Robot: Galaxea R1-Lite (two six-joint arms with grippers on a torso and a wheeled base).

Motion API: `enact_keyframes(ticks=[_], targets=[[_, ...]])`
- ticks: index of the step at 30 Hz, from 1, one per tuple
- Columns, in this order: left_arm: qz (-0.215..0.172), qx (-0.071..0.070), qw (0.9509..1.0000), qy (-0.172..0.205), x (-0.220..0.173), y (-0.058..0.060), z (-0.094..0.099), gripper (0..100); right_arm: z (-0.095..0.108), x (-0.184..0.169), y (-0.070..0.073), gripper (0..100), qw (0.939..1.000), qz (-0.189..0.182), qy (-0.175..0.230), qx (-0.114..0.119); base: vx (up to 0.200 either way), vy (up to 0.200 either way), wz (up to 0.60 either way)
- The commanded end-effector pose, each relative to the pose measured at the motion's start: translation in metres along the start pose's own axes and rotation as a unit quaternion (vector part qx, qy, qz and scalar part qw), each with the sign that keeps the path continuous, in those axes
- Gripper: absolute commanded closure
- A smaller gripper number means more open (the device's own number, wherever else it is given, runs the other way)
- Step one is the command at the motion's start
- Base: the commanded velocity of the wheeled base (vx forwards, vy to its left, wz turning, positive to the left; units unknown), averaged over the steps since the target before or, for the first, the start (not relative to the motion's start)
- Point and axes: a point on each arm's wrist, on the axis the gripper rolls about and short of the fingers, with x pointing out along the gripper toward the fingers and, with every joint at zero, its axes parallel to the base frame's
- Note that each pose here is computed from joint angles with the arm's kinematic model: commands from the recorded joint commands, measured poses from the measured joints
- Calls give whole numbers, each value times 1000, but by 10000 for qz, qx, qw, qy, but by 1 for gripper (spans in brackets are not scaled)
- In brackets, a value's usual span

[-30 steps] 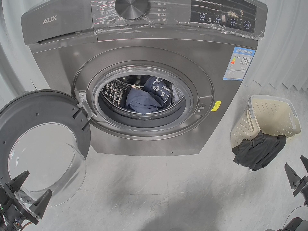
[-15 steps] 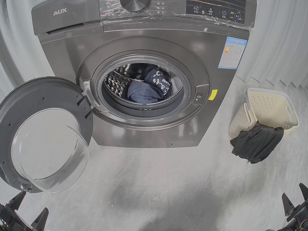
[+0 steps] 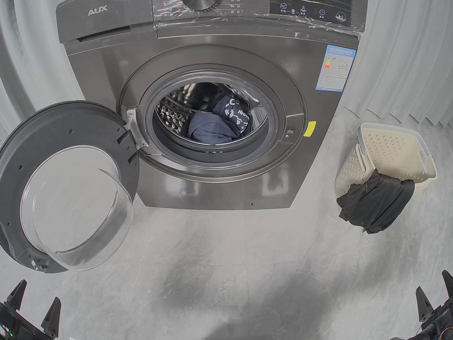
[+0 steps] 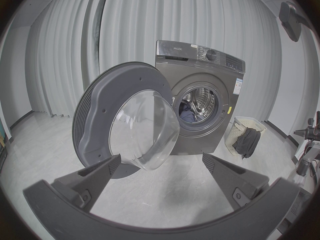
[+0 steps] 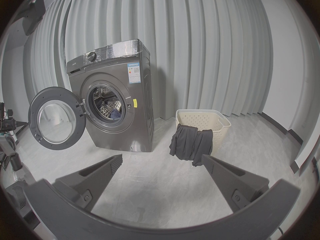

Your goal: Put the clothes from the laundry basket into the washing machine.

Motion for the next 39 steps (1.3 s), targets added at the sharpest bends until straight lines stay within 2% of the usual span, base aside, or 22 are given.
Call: enact_keyframes(ticks=[1,2,3,4,5,9,12,17,24,39], targets=[[76,46,9999,112,2,0,-5,0,0,-1,0,0,10000,-7,-71,0,0,0,0],[204,74,9997,60,1,-1,-5,0,0,-1,0,0,10000,-7,-79,-1,0,0,0],[355,164,9992,26,-2,-1,-8,0,0,-1,0,0,10000,-7,-79,-1,0,0,0],[374,275,9989,-116,-5,-2,-10,0,0,-1,0,0,10000,-7,-79,-1,0,0,0],[281,300,9990,-151,-6,-3,-12,0,-1,-1,0,0,10000,-7,-71,-8,0,0,0],[211,232,9994,-143,-5,-2,-11,0,-1,-1,0,0,10000,-7,-64,0,0,0,0],[217,102,9996,-147,-5,-2,-11,0,-1,-1,0,0,10000,-7,-71,0,0,0,0],[232,117,9995,-154,-5,-2,-11,0,0,-1,0,0,10000,-7,-71,0,0,0,0],[218,171,9995,-153,-5,-2,-11,0,-1,-1,0,0,10000,-7,-64,0,0,-200,0],[187,117,9997,-145,-5,-2,-11,0,0,-1,0,0,10000,-7,-71,0,0,-200,0]])
